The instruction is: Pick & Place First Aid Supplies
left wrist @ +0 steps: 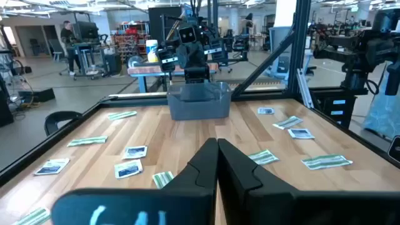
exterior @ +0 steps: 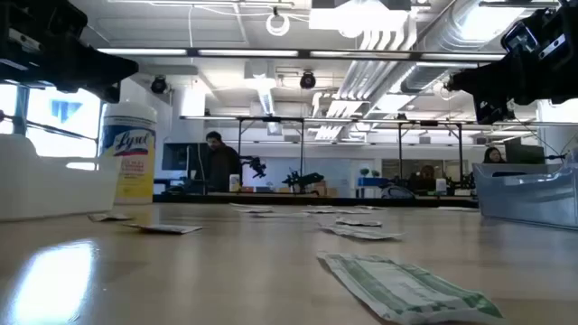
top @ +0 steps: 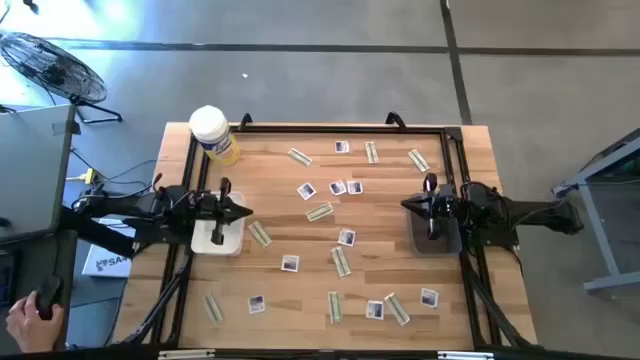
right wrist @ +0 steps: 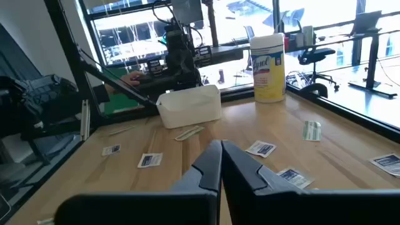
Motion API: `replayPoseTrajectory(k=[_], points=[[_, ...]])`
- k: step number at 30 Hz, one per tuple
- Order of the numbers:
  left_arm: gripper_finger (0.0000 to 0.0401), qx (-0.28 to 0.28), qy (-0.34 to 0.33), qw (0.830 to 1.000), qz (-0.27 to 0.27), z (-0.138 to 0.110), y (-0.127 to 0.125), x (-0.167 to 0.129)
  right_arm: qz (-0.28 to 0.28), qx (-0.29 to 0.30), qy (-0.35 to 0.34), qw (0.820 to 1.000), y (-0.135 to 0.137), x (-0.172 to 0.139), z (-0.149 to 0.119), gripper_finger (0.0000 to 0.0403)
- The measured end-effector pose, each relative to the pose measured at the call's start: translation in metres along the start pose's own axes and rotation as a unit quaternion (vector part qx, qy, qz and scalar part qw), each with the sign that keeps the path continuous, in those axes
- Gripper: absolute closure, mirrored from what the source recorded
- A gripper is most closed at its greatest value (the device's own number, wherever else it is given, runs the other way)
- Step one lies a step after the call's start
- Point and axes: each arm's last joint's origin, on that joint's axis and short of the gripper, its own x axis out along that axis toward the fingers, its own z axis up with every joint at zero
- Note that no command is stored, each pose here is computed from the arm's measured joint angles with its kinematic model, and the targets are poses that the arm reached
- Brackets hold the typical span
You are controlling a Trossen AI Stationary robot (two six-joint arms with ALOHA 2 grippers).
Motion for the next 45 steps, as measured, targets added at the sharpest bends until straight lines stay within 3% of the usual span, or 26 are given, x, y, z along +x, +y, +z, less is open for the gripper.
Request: replayPoseTrajectory(k=[40, 45], points=[[0.0400, 0.000, 0.000, 1.000, 0.000, 0.0000, 0.0000, 0.0000, 0.000, 0.000, 0.000, 1.000, 0.0000, 0.0000, 0.0000, 0.0400], [0.0400, 0.000, 0.000, 1.000, 0.000, 0.0000, 0.0000, 0.0000, -0.008, -0.039, -0.002, 0.999, -0.0005, 0.0000, 0.0002, 0.0400]])
